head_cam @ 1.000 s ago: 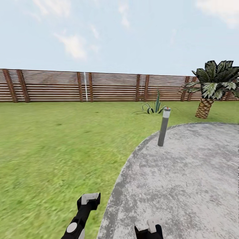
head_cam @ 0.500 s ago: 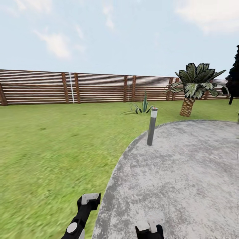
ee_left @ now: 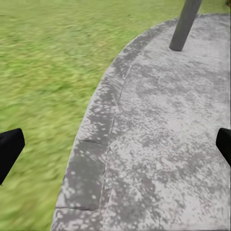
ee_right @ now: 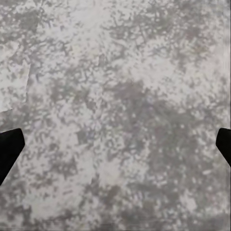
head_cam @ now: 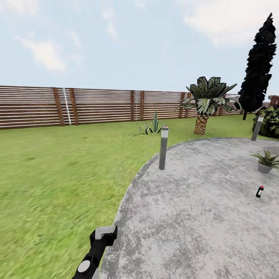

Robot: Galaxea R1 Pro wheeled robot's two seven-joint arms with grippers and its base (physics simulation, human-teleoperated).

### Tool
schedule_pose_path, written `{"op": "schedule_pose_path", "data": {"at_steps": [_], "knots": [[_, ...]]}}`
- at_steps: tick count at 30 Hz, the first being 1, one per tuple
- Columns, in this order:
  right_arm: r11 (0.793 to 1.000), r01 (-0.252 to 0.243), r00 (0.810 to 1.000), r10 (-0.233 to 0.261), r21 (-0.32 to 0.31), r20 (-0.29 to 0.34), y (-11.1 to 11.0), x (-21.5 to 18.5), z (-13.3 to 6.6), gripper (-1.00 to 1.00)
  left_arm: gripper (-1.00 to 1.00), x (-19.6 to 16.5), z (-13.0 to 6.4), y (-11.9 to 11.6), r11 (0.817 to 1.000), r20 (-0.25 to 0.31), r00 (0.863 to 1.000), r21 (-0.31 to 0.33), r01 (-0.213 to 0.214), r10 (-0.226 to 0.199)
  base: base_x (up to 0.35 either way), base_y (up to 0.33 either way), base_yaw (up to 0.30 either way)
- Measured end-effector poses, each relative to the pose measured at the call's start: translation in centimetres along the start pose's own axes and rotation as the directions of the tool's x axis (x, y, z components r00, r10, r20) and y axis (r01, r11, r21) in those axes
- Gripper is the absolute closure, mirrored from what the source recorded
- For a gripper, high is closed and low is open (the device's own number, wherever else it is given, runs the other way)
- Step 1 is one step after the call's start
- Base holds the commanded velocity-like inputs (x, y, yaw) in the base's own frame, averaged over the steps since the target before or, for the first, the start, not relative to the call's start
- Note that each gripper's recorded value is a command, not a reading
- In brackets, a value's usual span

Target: Pick up the pesticide atomizer in the garden and spray insectifuge to fully cover both potted plants in the garden.

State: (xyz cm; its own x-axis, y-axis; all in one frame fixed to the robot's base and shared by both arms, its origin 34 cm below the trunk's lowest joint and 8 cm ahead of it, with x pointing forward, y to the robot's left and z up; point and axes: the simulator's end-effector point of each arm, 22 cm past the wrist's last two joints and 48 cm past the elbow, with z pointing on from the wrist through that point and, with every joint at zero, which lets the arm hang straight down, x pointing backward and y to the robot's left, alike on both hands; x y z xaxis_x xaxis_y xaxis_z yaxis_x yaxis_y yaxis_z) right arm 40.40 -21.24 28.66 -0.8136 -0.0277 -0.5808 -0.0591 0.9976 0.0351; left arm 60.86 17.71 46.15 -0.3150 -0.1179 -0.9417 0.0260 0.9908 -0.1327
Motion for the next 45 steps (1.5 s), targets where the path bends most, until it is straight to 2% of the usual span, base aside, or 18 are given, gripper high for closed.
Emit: {"op": "schedule_pose_path", "data": {"at_steps": [2,4,9,11,12,15,29,45], "knots": [[0.999,-0.039,0.999,0.039,0.026,-0.019,-1.4,1.0,0.1,-1.00,-1.00,0.2,-0.1,0.0,1.000,-0.004,1.000,-0.001,0.001,-0.001,0.000,0.000,-0.247],[0.998,-0.052,0.998,0.053,0.034,-0.025,-1.9,1.4,0.1,-1.00,-1.00,0.6,-0.3,0.0,1.000,-0.010,1.000,-0.001,0.002,-0.002,0.000,0.000,-0.247],[0.997,-0.058,0.997,0.061,0.042,-0.051,-2.1,2.7,0.1,-1.00,-1.00,2.6,-1.1,0.3,1.000,-0.056,0.998,-0.007,0.005,-0.005,0.037,0.000,-0.248],[0.997,-0.059,0.995,0.062,0.041,-0.076,-2.1,3.9,0.1,-1.00,-1.00,4.2,-1.5,0.7,1.000,-0.090,0.996,-0.012,0.002,-0.003,0.195,0.000,-0.248],[0.997,-0.059,0.994,0.062,0.041,-0.089,-2.0,4.5,0.1,-1.00,-1.00,6.1,-2.0,1.2,1.000,-0.130,0.991,-0.016,-0.003,0.001,0.259,0.000,-0.248],[0.997,-0.059,0.994,0.062,0.040,-0.094,-2.0,4.8,0.1,-1.00,-1.00,7.4,-2.4,1.6,1.000,-0.158,0.987,-0.019,-0.008,0.005,0.300,0.000,-0.248],[0.998,-0.052,0.994,0.056,0.037,-0.096,-1.8,4.9,0.1,-1.00,-1.00,7.9,-2.7,1.4,1.000,-0.170,0.985,-0.016,-0.008,0.005,0.332,0.000,-0.093],[0.997,-0.057,0.994,0.061,0.043,-0.089,-2.2,4.6,0.1,-1.00,-1.00,7.8,-2.7,1.4,1.000,-0.167,0.986,-0.015,-0.008,0.006,0.335,0.004,-0.253]]}}
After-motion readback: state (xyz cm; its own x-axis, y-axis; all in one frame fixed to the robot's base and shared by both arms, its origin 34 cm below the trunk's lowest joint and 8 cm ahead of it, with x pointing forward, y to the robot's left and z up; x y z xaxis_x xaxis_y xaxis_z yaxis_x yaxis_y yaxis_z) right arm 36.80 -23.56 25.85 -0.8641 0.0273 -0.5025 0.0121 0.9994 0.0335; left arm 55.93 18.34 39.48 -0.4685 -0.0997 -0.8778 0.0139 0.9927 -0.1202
